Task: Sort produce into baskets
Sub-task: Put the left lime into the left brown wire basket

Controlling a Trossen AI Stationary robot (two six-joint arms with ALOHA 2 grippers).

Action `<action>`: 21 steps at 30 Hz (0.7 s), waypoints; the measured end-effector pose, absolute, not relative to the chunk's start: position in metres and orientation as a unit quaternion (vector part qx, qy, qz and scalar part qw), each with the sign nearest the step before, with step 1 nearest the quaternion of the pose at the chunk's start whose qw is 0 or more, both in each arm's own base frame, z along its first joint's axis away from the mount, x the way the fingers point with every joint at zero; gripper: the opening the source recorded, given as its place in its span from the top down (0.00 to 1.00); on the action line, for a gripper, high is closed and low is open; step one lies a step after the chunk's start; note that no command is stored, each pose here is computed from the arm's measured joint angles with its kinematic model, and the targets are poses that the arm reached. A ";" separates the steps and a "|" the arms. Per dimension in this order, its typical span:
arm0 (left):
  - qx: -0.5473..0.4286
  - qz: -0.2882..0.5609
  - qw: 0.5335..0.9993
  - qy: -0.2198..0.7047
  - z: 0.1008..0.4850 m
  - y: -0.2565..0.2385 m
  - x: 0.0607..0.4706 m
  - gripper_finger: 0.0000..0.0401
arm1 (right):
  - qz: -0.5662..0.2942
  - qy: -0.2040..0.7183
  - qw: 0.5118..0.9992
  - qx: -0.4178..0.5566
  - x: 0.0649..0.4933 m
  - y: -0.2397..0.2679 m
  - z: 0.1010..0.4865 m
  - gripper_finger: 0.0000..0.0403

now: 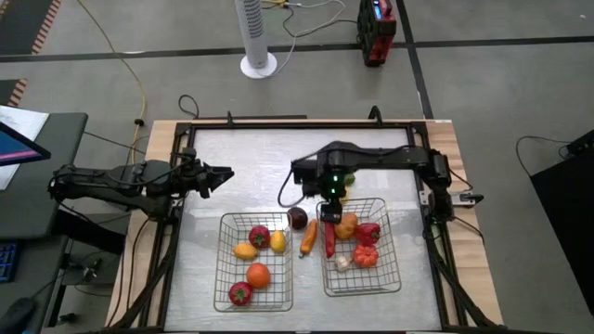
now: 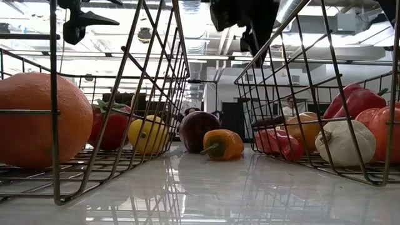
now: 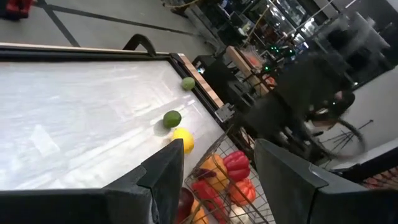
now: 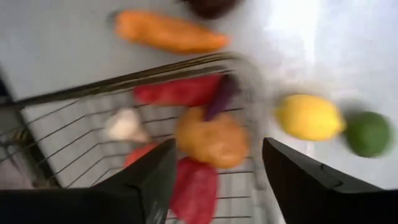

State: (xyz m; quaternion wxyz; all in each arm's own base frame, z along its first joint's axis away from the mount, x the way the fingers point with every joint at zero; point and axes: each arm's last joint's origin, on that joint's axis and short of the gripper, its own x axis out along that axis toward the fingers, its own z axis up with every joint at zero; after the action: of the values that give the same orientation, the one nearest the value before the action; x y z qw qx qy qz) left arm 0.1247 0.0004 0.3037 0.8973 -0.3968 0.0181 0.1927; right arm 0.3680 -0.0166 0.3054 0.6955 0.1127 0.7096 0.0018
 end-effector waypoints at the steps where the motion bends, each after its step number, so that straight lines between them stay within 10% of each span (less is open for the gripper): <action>1: -0.397 0.192 0.897 0.018 0.304 0.000 0.125 0.54 | -0.011 0.708 0.696 0.119 0.367 -0.025 0.306 0.33; 21: -0.387 0.176 0.904 0.033 0.303 -0.001 0.125 0.54 | -0.114 0.667 0.723 0.141 0.307 -0.134 0.226 0.31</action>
State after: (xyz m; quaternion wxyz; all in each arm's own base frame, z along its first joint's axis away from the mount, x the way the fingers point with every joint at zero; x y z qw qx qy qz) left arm 0.1250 -0.0007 0.3029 0.9043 -0.3874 0.0329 0.1761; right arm 0.3071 -0.1338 0.2263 0.7230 0.1410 0.6666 -0.1143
